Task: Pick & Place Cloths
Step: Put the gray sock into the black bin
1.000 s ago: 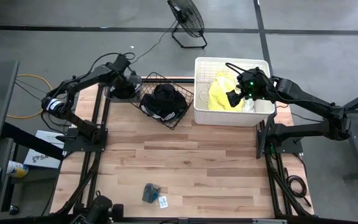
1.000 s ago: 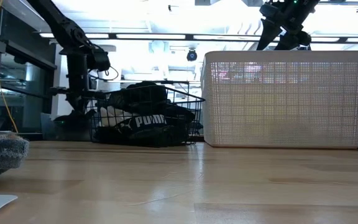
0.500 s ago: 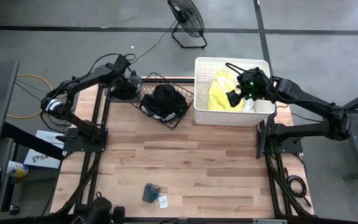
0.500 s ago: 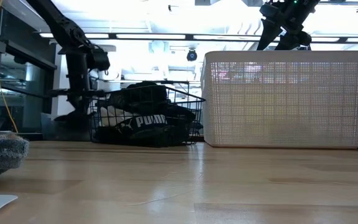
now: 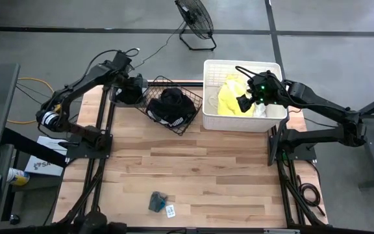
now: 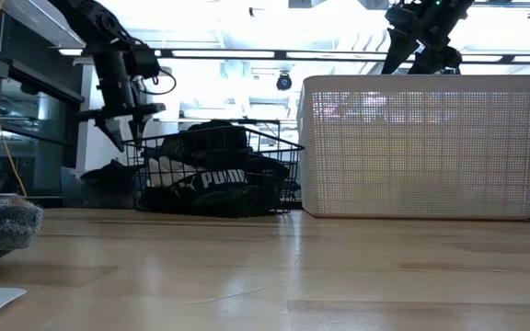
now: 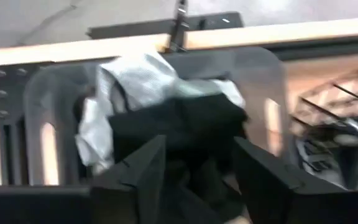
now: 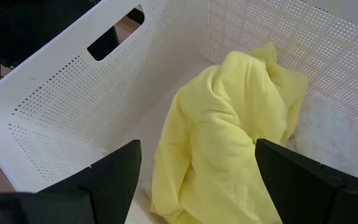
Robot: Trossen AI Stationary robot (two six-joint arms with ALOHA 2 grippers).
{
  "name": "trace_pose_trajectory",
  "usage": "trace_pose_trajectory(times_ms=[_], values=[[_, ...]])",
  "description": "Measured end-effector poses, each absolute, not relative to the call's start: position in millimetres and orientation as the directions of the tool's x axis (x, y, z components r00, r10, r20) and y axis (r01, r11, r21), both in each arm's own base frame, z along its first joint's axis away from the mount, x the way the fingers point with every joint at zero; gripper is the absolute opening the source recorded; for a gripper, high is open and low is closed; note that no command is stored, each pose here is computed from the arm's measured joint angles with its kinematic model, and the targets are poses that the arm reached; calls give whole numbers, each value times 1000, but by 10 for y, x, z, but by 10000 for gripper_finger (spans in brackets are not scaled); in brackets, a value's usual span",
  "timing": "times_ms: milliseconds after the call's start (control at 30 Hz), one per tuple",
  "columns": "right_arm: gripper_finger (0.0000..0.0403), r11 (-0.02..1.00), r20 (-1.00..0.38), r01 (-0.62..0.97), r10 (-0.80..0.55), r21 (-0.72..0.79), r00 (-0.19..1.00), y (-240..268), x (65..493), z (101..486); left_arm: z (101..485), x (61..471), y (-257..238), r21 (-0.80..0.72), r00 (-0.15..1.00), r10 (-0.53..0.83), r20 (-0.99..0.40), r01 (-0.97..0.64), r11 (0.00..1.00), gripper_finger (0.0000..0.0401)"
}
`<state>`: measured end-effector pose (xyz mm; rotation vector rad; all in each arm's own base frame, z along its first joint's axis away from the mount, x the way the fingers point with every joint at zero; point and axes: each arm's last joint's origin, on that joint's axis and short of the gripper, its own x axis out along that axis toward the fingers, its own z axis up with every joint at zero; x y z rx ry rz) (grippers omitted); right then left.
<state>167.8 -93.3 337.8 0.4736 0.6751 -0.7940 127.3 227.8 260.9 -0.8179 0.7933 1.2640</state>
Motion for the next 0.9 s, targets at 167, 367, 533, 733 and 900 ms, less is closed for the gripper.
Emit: trace_pose_trajectory(times_ms=[167, 367, 533, 733, 900], values=[[307, 617, -709, 775, -486, 135, 510, -931, 1674, 3374, 2808, 1271, 2169, -190, 287, 395, -873, -945, 265, 214], [307, 618, -713, 773, -478, 142, 513, -928, 1674, 3371, 2963, 1341, 1826, -199, 352, 241, -904, -848, 492, 202], [307, 618, -714, 771, -469, 154, 519, -925, 1675, 3371, 3060, 1404, 1493, -202, 359, 178, -916, -799, 567, 182], [307, 613, -714, 774, -470, 159, 519, -926, 1675, 3371, 3168, 1561, 1075, -239, 421, 124, -898, -706, 666, 168], [307, 614, -714, 773, -470, 159, 520, -925, 1676, 3371, 3178, 1746, 707, -241, 438, 47, -898, -577, 780, 166]])
